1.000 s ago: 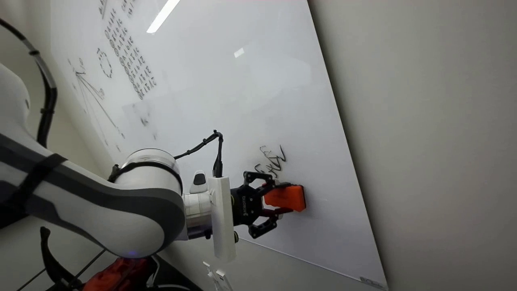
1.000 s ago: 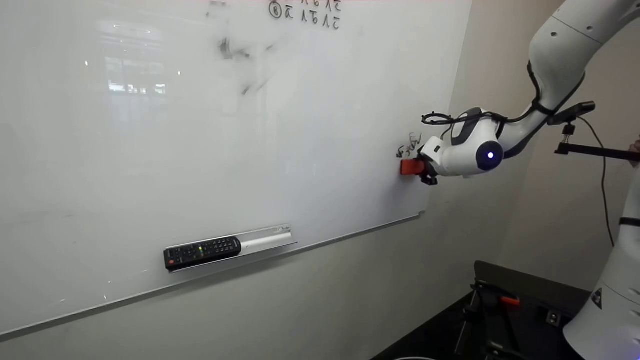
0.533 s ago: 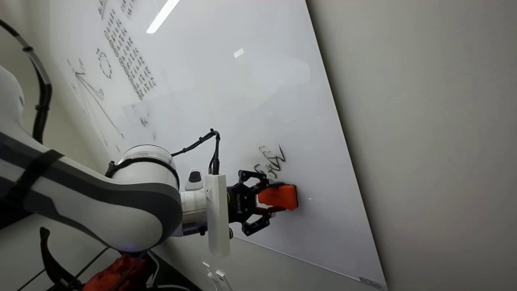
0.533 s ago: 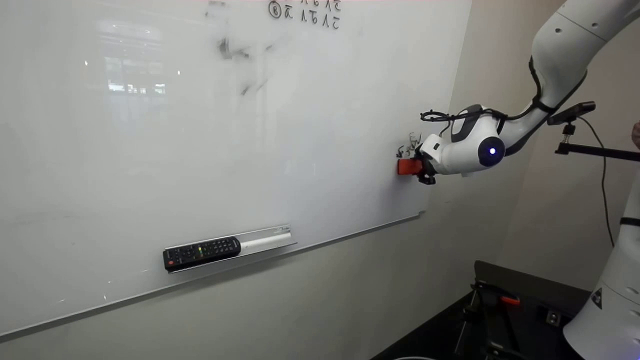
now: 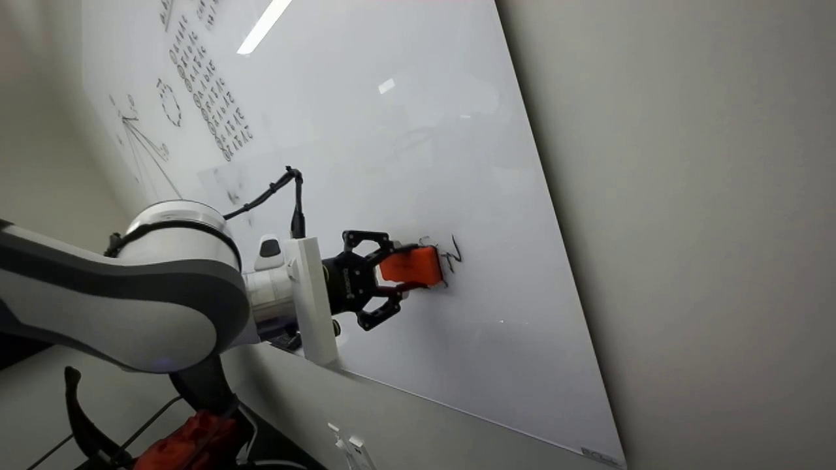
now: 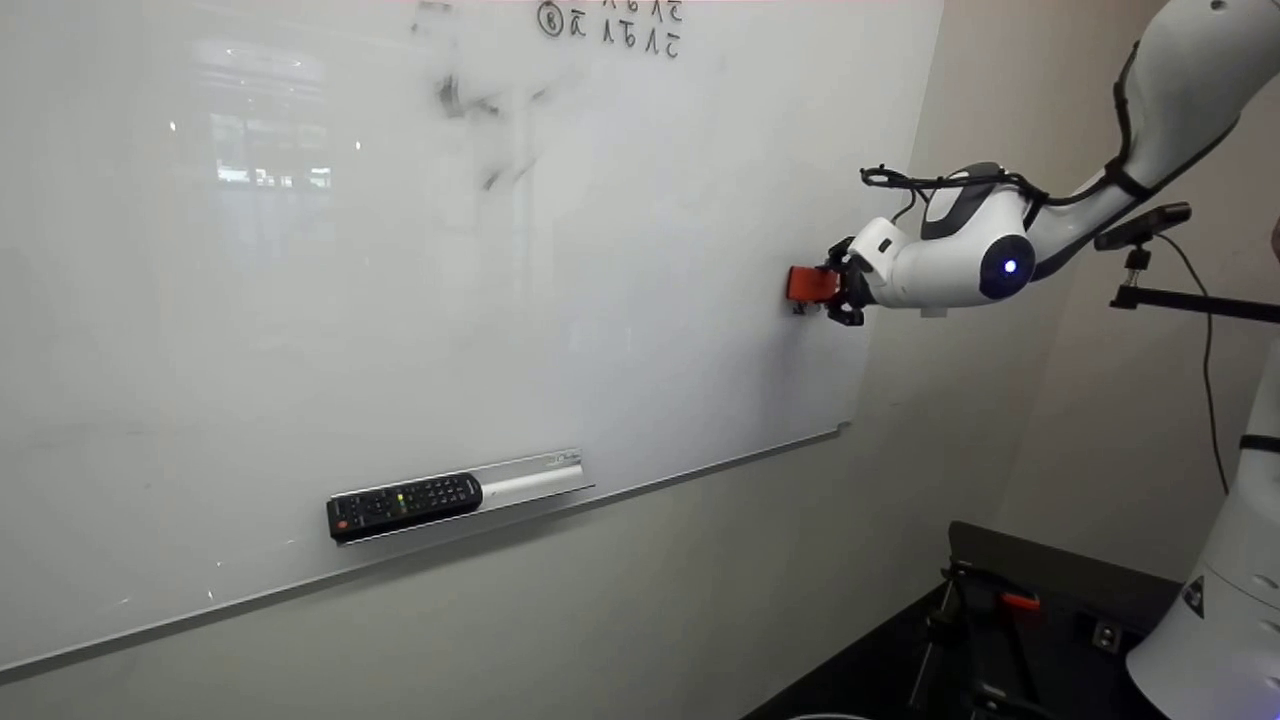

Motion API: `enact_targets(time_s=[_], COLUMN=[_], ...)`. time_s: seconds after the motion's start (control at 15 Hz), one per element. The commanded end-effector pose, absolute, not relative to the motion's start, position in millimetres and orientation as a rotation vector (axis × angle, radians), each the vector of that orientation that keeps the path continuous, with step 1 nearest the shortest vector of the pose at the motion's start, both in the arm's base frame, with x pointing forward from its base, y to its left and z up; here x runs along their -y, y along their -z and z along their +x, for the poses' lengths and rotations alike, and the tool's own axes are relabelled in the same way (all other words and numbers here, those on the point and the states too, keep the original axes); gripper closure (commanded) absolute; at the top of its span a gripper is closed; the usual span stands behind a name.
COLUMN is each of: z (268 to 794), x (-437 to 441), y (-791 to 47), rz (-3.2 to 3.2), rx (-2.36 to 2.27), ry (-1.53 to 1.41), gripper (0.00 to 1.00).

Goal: Use the orange eraser to wipe the bottom right corner of the whiteboard

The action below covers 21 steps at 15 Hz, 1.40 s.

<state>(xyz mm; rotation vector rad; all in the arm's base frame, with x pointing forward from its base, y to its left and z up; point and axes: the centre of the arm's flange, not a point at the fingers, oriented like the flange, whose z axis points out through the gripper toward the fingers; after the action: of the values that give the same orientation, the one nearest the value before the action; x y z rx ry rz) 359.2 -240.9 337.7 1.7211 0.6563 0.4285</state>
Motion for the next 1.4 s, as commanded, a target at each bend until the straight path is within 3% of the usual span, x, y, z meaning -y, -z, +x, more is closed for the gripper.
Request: enact_targets(time_s=[0.0, 0.73, 1.33], z=[341, 369, 380], x=[243, 288, 274], y=[-370, -314, -287], rz=[1.621, 1.703, 1.714], rx=[-0.623, -0.601, -0.61], ry=[-0.483, -0.304, -0.262], gripper=[0.7, 0.7, 0.7])
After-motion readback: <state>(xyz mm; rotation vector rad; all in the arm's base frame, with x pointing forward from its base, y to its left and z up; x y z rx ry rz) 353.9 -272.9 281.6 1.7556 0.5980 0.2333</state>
